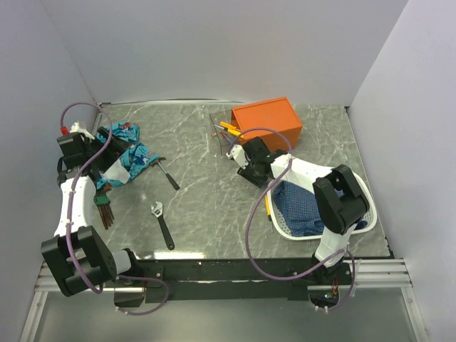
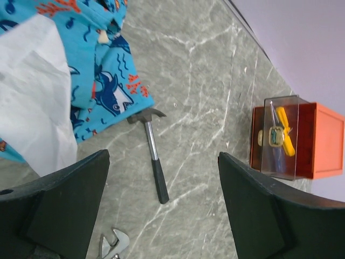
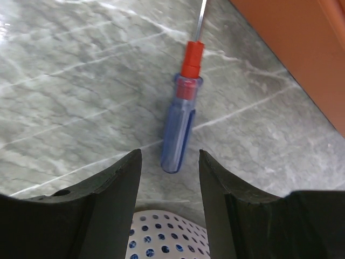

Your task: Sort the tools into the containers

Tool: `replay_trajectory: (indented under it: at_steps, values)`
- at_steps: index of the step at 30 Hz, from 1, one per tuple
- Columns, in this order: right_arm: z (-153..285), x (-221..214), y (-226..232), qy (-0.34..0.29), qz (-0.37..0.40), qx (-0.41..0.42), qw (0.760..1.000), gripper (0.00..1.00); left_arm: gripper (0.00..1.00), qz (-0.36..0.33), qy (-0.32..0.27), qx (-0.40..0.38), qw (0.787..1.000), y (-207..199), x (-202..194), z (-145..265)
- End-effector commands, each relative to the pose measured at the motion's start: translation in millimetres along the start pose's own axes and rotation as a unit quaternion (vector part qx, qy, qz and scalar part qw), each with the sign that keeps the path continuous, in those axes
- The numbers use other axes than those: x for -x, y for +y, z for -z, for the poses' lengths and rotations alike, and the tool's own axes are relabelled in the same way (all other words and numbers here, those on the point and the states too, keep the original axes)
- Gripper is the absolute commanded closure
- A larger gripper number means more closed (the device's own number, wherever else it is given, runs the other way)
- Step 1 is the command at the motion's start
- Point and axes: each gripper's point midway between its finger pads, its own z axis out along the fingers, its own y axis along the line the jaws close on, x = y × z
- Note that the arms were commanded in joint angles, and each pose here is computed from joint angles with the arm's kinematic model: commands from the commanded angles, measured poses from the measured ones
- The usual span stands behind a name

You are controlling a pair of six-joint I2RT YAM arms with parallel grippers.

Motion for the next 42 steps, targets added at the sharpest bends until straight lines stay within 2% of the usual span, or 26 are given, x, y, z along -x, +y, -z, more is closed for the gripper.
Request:
replay_trajectory:
  at_steps: [1, 7, 14, 21, 25, 30, 32, 34, 35, 37, 40, 42]
  values:
    - [6, 3, -20, -0.008, -0.009, -0.045, 0.999, 0.45, 0.12, -0.014, -0.035, -0.024, 0.999, -7, 16, 5]
    - [-5, -6, -21, 0.009, -0.006, -0.02, 1.0, 0.45, 0.13, -0.008, -0.048, -0.028, 0.998, -2, 24, 12]
    - [-12, -12, -5, 0.023, -0.03, 0.066, 0.997, 0.45, 0.13, -0.01, -0.054, -0.023, 0.998, 1, 35, 16]
    - [-6, -11, 24, 0.003, -0.024, 0.138, 0.99, 0.48, 0.13, 0.002, -0.048, -0.034, 0.998, 0, 30, 12]
    - [-5, -17, 31, 0.007, -0.032, 0.149, 0.988, 0.51, 0.13, 0.004, -0.05, -0.04, 0.998, -2, 32, 12]
    - [-13, -14, 24, 0.005, -0.054, 0.119, 0.991, 0.55, 0.13, 0.003, -0.053, -0.039, 0.998, -1, 29, 15]
    - [-15, -11, 19, 0.004, -0.07, 0.107, 0.992, 0.58, 0.13, 0.003, -0.053, -0.04, 0.998, -1, 27, 16]
    - [-17, -9, 12, 0.007, -0.077, 0.089, 0.993, 0.66, 0.13, 0.004, -0.056, -0.038, 0.998, 0, 26, 18]
    - [-16, -8, 11, 0.009, -0.084, 0.085, 0.993, 0.74, 0.13, 0.004, -0.055, -0.038, 0.998, 0, 25, 18]
    - [-10, -9, 7, 0.016, -0.084, 0.072, 0.994, 0.8, 0.13, 0.006, -0.056, -0.036, 0.998, 0, 27, 19]
    - [30, -26, 12, 0.062, -0.081, 0.093, 0.99, 0.84, 0.13, 0.005, -0.058, -0.027, 0.998, -1, 33, 21]
    - [66, -25, 11, 0.041, -0.065, 0.098, 0.992, 0.88, 0.13, 0.007, -0.058, -0.028, 0.998, -3, 37, 19]
